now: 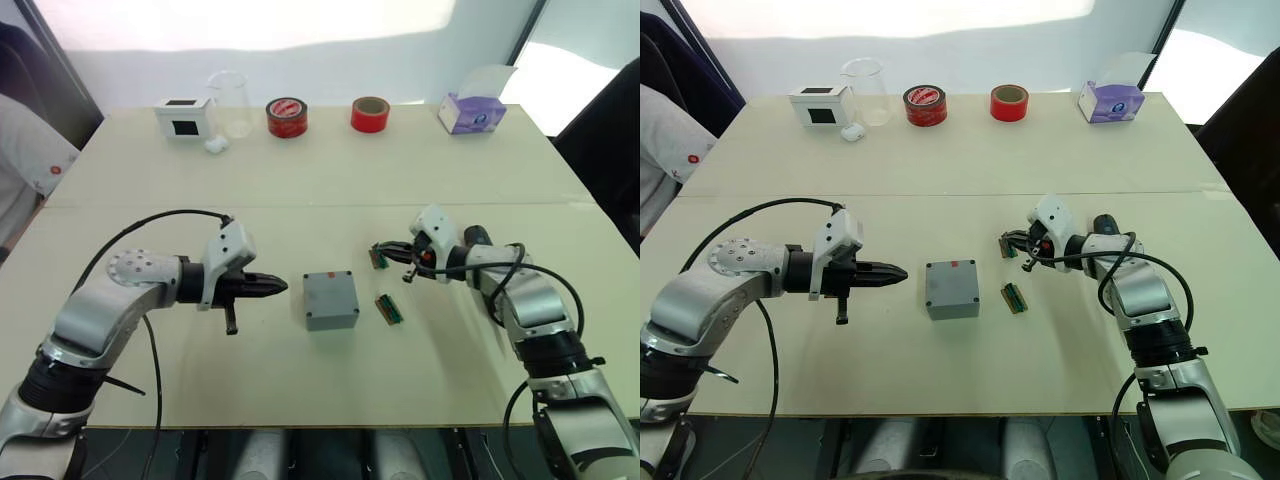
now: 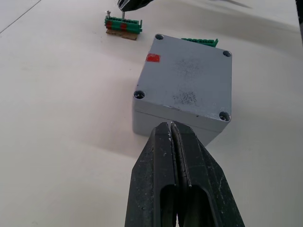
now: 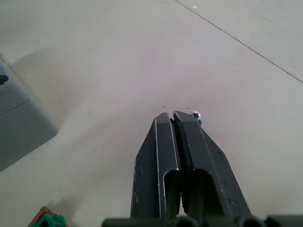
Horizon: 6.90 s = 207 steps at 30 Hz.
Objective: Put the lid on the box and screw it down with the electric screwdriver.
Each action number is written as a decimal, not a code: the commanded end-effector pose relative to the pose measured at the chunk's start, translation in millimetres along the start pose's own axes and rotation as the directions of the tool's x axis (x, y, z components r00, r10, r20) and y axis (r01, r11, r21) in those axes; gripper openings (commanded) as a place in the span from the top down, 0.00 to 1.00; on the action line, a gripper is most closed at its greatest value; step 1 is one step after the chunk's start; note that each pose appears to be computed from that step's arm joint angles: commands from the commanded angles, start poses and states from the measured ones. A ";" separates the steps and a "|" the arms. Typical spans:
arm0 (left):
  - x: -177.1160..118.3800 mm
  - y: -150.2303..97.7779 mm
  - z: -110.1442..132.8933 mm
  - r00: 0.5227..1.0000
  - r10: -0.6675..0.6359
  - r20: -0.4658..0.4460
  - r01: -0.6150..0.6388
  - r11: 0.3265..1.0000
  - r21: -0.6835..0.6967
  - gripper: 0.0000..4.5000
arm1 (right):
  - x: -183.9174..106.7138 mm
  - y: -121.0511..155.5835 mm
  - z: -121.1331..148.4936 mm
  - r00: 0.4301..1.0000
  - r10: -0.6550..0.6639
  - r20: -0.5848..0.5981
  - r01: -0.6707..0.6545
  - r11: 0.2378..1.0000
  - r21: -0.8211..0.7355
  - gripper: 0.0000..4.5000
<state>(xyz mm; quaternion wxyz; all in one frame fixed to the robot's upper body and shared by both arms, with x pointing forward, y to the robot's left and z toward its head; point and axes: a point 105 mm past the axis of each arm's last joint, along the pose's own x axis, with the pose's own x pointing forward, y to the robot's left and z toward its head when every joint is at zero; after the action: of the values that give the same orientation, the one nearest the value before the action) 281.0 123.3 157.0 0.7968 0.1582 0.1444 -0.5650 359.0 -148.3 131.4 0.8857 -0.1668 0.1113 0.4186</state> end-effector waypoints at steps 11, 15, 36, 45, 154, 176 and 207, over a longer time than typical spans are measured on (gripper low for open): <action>-9.4 -3.3 14.6 1.000 -0.011 0.016 0.010 0.999 0.050 1.00 | -25.0 34.3 70.9 0.977 0.078 0.200 -0.075 0.997 -0.021 0.99; -10.0 -4.7 16.1 1.000 -0.015 0.017 0.014 0.999 0.050 1.00 | -19.6 51.8 71.2 0.972 0.121 0.200 -0.121 0.993 -0.011 0.99; -9.1 -4.9 15.2 1.000 -0.007 0.009 0.006 0.999 0.049 1.00 | -7.5 70.1 42.4 0.977 0.181 0.109 -0.183 0.983 0.011 0.99; -9.1 -4.5 14.5 1.000 -0.009 0.005 0.009 0.999 0.050 1.00 | -6.6 71.4 39.4 0.979 0.179 0.102 -0.181 0.983 0.011 0.99; -4.3 1.1 28.8 0.997 -0.008 0.077 0.000 0.994 0.110 1.00 | -118.1 -79.9 173.2 0.792 -0.272 0.546 0.152 0.955 0.254 0.61; 32.1 4.9 29.6 0.997 -0.029 0.072 0.018 0.989 0.148 1.00 | -34.1 66.3 133.9 0.798 -0.089 0.595 -0.062 0.972 0.227 0.61; 56.7 -2.3 -5.5 0.997 -0.067 -0.032 0.071 0.983 0.167 1.00 | -1.5 80.6 56.2 0.935 -0.055 0.351 -0.009 0.984 0.178 0.61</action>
<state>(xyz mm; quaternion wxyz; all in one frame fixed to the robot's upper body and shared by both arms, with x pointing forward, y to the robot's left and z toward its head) 301.2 75.0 139.3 0.7680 0.2198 0.0903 -0.5947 298.3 -82.2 198.7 0.9047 0.0059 -0.0793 0.4185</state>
